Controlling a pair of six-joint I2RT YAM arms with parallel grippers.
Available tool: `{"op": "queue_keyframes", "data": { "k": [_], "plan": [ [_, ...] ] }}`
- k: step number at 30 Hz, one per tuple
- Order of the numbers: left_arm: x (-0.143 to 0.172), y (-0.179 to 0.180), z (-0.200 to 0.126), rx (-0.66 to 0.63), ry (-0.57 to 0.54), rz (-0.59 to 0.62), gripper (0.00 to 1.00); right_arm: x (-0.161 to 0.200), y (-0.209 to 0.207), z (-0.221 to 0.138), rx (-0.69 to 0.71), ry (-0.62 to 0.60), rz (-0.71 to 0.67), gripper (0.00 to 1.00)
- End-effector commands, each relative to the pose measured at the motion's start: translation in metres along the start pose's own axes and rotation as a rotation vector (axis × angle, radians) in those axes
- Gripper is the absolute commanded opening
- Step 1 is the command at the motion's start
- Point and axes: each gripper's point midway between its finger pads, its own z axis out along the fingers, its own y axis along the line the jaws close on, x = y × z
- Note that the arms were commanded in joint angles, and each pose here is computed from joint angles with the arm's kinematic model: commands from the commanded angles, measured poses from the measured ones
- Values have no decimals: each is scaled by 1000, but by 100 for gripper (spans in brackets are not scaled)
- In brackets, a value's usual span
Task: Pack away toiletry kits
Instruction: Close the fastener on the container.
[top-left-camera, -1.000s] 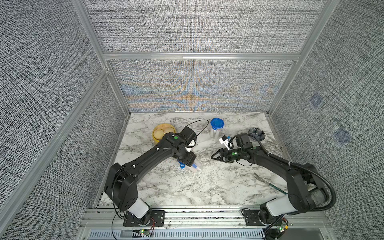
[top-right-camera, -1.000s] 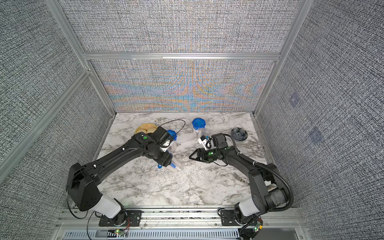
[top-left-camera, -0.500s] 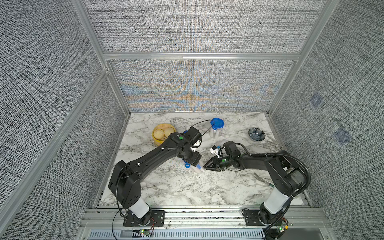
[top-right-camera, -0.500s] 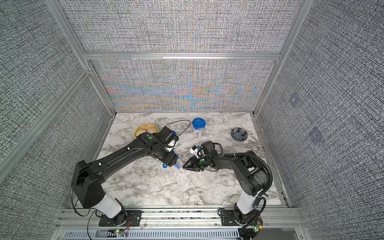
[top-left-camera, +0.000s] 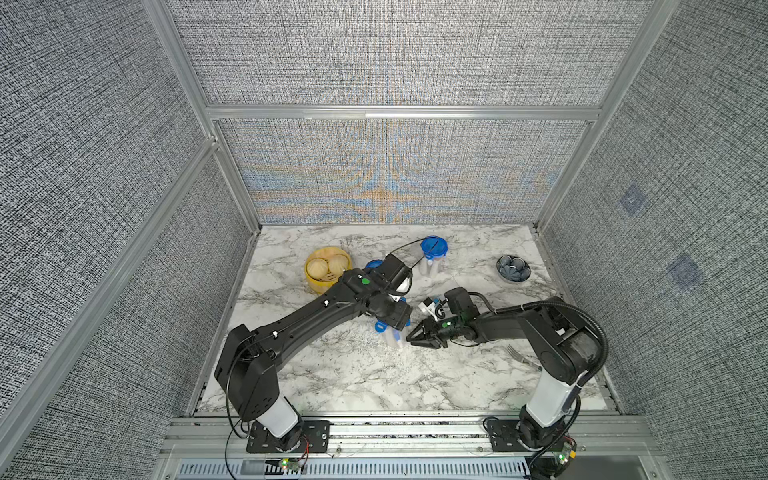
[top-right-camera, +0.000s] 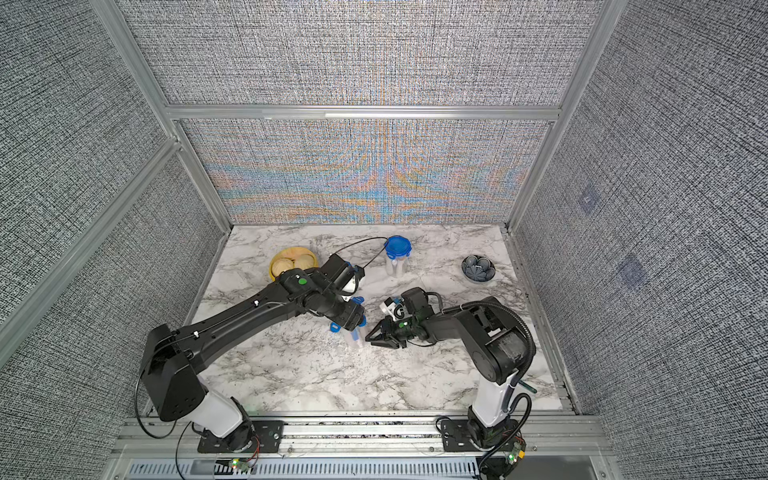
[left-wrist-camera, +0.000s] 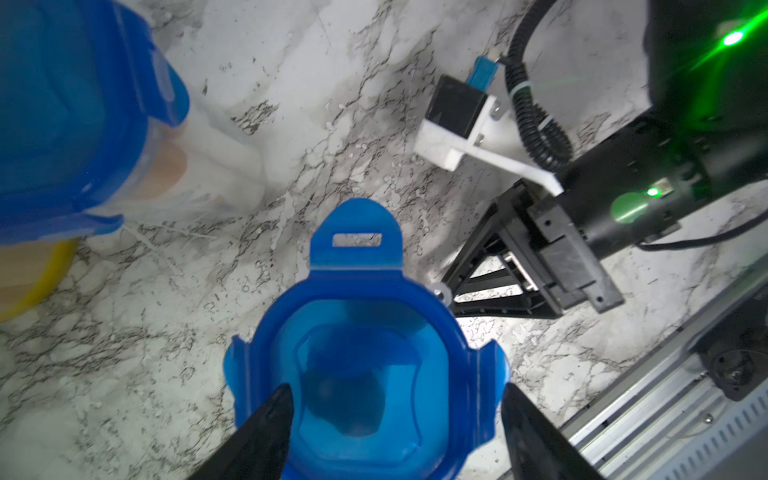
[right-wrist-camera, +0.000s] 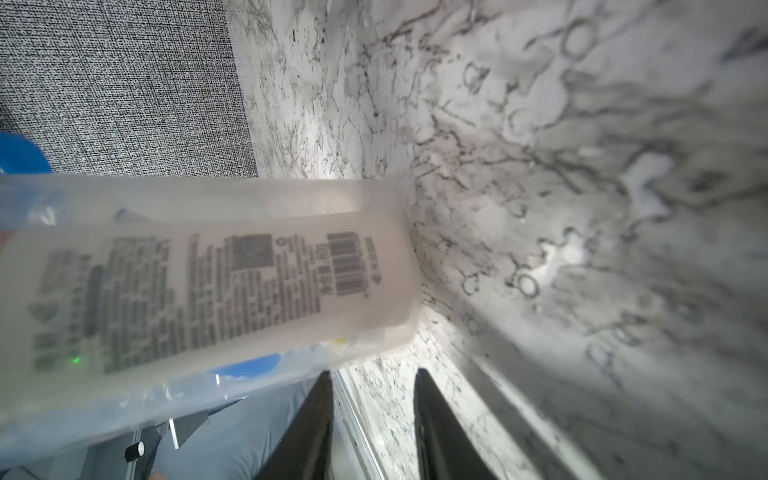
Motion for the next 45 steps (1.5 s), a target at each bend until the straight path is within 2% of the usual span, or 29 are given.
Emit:
{"op": "queue_keyframes", "data": {
  "k": [1, 7, 15, 22, 33, 41, 45],
  "plan": [
    [28, -23, 4, 129, 107, -53, 77, -15, 10, -1, -17, -63, -64, 36],
    [42, -20, 5, 124, 104, -95, 77, -17, 12, -1, -22, -67, -75, 37],
    [44, 0, 5, 10, 110, -98, 77, -14, 6, -6, 25, -81, -89, 40],
    [28, 13, -5, -81, 67, -86, 81, -15, 3, -18, 69, -123, -107, 44],
    [12, 22, -26, -149, 5, -72, 88, -17, -7, -33, 113, -149, -109, 51],
    [-2, 33, -52, -214, -106, -89, 97, -24, -11, -50, 155, -192, -122, 55],
    [-5, 32, -56, -208, -143, -22, 99, -29, -14, -62, 156, -218, -120, 58]
  ]
}}
